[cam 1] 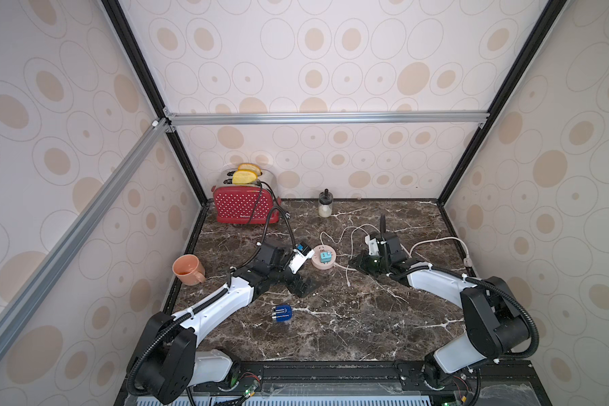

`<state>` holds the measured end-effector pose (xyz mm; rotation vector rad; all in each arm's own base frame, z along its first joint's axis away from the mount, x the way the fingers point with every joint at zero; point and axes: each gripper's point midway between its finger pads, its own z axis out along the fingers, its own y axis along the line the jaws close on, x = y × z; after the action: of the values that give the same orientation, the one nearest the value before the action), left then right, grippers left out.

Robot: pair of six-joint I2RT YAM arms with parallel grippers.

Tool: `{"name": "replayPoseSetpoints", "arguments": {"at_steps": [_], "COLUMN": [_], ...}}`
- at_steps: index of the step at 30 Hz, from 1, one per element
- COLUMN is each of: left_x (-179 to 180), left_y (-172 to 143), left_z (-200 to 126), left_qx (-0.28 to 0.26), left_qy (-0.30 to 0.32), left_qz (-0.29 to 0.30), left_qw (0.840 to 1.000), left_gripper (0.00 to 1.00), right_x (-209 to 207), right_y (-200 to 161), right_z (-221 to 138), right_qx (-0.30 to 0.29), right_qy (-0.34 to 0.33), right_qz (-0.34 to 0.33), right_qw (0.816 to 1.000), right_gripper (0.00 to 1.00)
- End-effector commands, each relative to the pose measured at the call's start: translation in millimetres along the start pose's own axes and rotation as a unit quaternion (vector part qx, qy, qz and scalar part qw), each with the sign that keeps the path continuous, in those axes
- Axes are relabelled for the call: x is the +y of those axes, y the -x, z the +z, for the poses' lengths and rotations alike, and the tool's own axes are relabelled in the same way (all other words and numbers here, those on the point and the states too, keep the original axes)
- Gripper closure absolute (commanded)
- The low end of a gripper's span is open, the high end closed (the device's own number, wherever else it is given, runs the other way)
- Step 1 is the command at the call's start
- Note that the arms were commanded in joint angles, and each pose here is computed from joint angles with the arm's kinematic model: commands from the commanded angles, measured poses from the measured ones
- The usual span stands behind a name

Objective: Charge the electric shaver
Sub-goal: Pick up the charging cable from the center of the board.

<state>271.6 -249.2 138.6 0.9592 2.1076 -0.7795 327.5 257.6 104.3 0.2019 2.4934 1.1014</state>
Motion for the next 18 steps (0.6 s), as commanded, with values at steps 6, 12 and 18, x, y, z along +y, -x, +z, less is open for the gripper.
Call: {"name": "replayPoseSetpoints", "arguments": {"at_steps": [6, 12, 18], "left_x": [-10, -6, -5], "left_y": [48, 56, 67], "left_z": [34, 56, 68], "left_qx": [-0.097, -0.114, -0.133], "left_qy": [0.004, 0.003, -0.006], "left_qz": [0.061, 0.098, 0.101], "left_qw": [0.993, 0.989, 0.986], "left_gripper": [0.01, 0.01, 0.01], "right_x": [49, 59, 65], "right_y": [32, 30, 31], "right_z": [-15, -13, -15], "right_qx": [-0.079, -0.068, -0.069], "right_qy": [0.114, 0.147, 0.163], "right_qz": [0.108, 0.118, 0.126], "right_qw": [0.984, 0.980, 0.976], "right_gripper": [1.00, 1.00, 1.00]}}
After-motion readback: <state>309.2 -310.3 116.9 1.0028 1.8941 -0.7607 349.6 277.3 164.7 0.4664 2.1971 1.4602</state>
